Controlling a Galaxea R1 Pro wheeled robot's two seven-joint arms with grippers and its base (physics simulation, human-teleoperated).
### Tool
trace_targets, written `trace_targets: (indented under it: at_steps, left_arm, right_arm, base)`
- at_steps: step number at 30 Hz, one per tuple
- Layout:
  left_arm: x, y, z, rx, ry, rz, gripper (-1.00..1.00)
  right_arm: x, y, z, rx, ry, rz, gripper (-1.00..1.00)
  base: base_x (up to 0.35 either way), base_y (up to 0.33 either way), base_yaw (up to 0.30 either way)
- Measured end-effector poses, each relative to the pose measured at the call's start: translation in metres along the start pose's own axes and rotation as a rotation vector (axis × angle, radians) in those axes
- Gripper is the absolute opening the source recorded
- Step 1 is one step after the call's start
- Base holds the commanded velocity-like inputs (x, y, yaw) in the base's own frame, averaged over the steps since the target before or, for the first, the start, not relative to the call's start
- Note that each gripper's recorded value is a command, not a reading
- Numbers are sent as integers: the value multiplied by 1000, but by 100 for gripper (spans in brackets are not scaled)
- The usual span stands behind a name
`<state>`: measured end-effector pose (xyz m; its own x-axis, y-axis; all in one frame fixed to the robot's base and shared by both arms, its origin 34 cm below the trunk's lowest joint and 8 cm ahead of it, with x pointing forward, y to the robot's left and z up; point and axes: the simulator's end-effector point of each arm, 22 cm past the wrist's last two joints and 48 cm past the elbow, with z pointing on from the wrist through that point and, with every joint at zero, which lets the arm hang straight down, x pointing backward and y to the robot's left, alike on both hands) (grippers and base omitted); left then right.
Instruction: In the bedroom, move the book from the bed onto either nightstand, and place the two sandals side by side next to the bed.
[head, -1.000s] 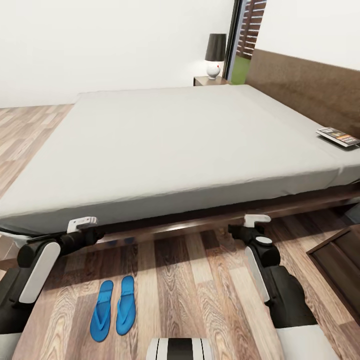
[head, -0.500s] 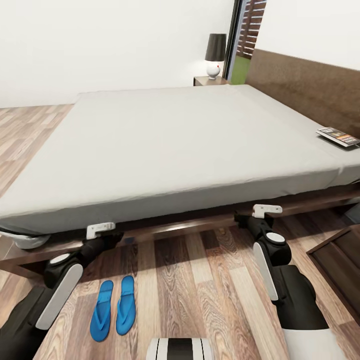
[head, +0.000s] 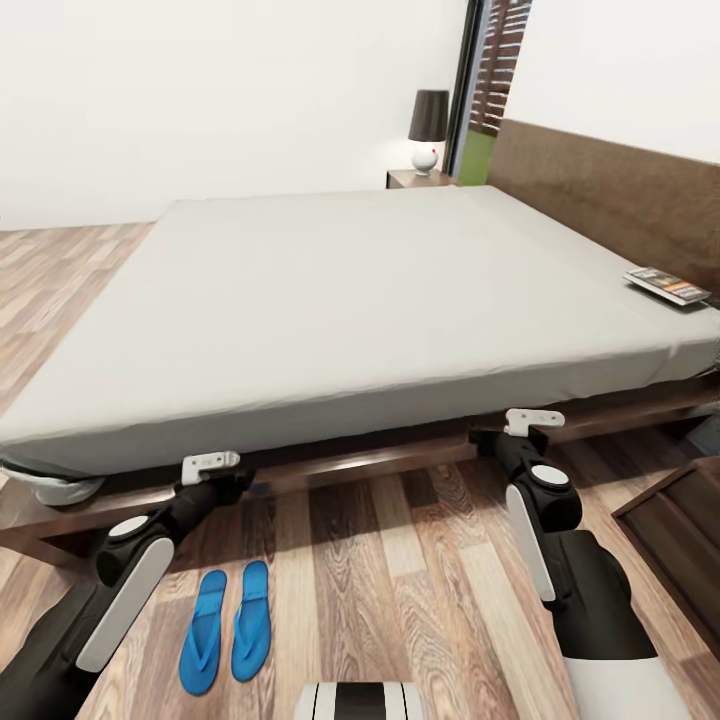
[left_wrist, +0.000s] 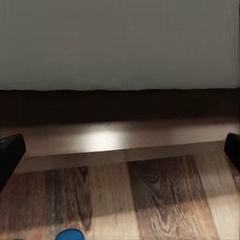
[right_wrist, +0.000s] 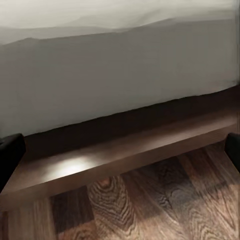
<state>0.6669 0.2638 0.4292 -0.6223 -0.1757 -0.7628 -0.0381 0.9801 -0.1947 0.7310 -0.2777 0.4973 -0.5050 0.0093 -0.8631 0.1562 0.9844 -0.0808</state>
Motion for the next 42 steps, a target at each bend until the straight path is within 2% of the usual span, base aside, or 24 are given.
trace_targets:
  at_steps: [4, 10, 17, 26, 42]
  left_arm:
    - [-7, -1, -5, -2, -1, 2, 100]
    - [-12, -2, -11, -10, 42, 11, 100]
    - [-25, -5, -17, -8, 51, 12, 100]
    - [-33, -9, -26, -9, 104, 22, 100]
    - [-64, -17, -41, -5, 110, 17, 100]
  right_arm:
    - [-9, 0, -4, 0, -7, 0, 100]
    - [-21, 0, -7, -1, -4, -2, 100]
    - [-36, 0, -11, -1, -2, -5, 100]
    - [-55, -1, -17, 0, 1, -4, 100]
    - [-88, -3, -27, 0, 6, -3, 100]
  base:
    - [0, 0, 0]
    - [0, 0, 0]
    - [0, 0, -41]
    - [0, 0, -239]
    - [0, 0, -282]
